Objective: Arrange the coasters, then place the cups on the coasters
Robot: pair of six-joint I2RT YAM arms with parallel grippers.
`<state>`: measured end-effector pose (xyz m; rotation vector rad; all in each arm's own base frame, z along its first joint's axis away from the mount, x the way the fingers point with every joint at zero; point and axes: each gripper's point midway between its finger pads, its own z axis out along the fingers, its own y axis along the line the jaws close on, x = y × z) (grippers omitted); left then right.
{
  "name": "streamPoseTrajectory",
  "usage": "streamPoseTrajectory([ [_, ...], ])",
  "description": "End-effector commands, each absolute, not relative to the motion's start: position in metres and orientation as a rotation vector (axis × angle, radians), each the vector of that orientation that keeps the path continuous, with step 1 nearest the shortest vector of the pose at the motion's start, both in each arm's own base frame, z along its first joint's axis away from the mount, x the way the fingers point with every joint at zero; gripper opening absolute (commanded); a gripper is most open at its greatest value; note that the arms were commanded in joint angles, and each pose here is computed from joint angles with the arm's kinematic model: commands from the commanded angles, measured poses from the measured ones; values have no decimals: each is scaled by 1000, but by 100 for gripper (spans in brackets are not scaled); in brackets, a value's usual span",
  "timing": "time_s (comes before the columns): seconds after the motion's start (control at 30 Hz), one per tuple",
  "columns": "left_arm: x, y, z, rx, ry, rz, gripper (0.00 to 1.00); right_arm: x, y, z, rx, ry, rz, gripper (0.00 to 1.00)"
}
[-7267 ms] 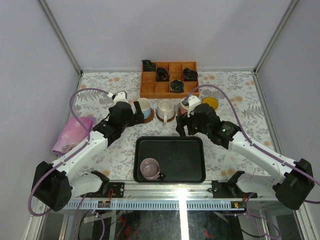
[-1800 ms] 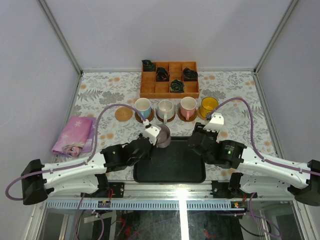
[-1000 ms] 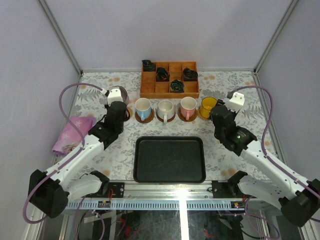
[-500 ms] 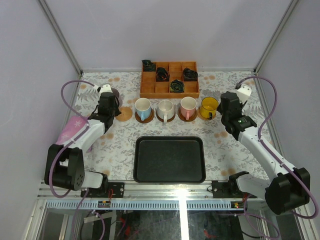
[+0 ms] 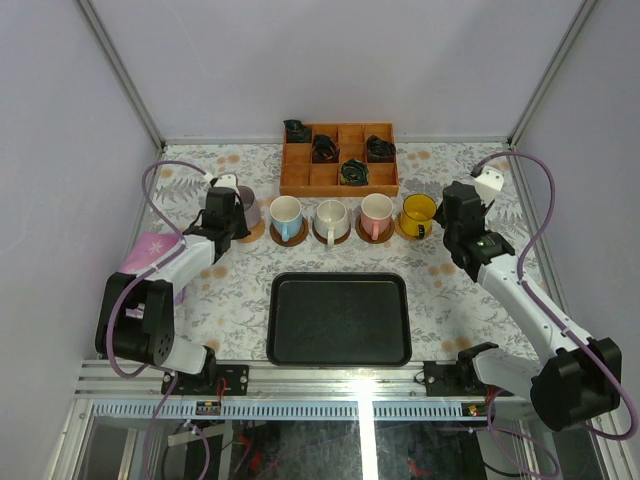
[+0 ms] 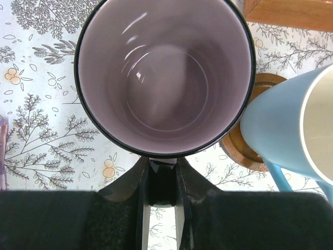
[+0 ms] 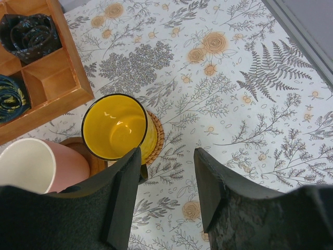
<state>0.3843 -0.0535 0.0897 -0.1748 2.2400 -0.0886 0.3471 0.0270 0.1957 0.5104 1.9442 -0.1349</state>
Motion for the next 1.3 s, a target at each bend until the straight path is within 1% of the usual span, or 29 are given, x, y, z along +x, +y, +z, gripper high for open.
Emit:
streamPoseTrajectory([
  [0.0,413,-61,121,-114,2108,-123,0,348,20,217,535,1861,-132,53],
  [0.47,407,-52,106,-154,2179,-28,0,346,23,218,528,1866,-109,53],
  [1.27,403,-56,93,-133,2237,17,0,346,28,213,515,1886,-78,53],
])
